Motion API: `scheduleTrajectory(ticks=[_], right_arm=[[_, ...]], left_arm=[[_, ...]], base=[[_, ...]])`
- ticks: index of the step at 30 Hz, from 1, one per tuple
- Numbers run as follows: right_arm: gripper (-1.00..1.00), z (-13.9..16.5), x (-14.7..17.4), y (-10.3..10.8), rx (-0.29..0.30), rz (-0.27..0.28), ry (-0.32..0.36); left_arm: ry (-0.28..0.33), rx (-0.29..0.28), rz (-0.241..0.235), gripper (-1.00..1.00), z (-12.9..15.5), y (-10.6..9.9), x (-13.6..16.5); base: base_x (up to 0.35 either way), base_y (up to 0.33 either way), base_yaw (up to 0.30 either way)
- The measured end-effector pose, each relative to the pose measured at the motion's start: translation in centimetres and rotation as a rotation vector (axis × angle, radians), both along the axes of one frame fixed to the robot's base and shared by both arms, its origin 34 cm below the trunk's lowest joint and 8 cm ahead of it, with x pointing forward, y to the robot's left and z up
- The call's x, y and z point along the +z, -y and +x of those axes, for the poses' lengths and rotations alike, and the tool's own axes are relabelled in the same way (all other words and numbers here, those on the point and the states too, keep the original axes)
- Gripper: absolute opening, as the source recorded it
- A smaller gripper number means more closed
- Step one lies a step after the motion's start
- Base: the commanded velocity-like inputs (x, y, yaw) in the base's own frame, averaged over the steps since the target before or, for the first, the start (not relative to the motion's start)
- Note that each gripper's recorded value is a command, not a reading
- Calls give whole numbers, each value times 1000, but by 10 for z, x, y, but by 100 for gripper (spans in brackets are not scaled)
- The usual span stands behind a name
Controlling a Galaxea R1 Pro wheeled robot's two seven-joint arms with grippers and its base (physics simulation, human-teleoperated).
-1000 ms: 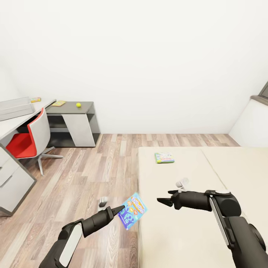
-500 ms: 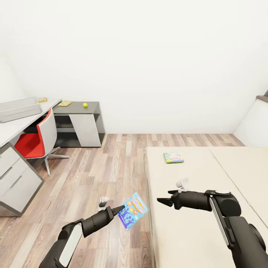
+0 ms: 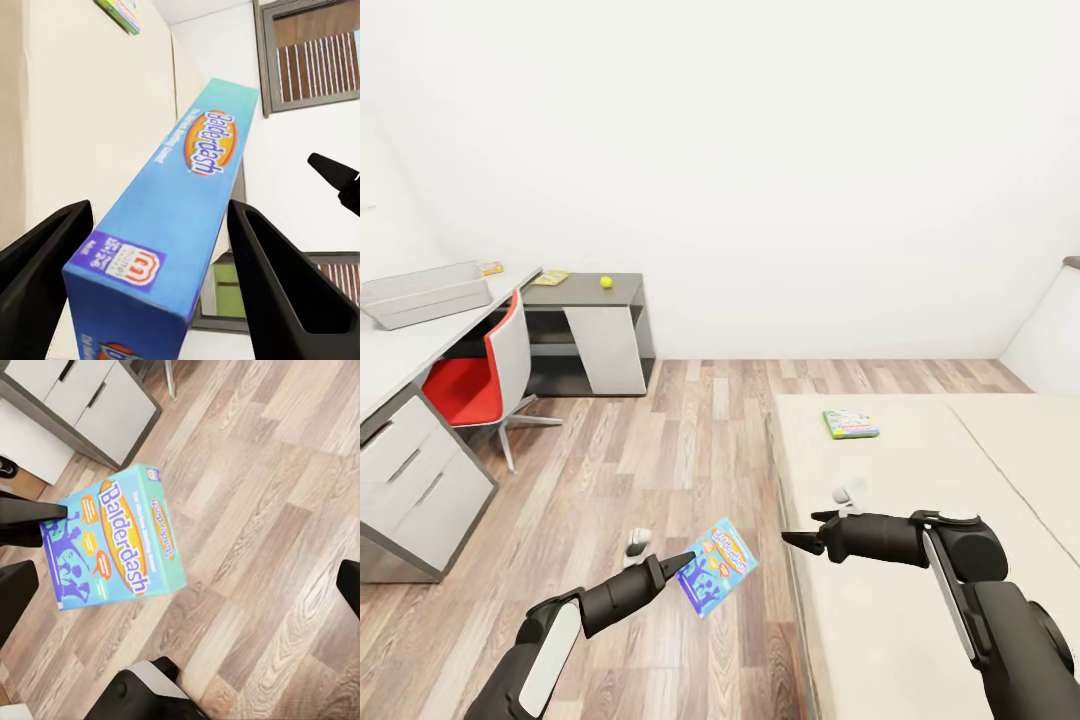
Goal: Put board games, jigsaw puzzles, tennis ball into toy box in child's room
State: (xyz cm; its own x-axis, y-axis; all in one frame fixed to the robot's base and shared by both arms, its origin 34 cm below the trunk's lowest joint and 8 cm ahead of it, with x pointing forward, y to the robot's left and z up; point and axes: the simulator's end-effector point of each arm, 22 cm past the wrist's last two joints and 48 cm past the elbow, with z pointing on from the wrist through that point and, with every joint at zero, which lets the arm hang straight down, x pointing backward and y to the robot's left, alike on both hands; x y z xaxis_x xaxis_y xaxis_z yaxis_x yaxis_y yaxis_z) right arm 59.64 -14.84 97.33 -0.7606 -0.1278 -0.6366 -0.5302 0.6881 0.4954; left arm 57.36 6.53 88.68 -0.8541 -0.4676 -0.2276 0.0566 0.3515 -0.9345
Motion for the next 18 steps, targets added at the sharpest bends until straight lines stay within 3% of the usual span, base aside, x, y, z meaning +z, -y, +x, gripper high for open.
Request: scheduleTrajectory(ticks=[18], right_arm=[[100,3,-2,9,-24,-4,-5]], left_arm=[[1,0,-1,-100,0,0,0]], base=[[0,293,0]])
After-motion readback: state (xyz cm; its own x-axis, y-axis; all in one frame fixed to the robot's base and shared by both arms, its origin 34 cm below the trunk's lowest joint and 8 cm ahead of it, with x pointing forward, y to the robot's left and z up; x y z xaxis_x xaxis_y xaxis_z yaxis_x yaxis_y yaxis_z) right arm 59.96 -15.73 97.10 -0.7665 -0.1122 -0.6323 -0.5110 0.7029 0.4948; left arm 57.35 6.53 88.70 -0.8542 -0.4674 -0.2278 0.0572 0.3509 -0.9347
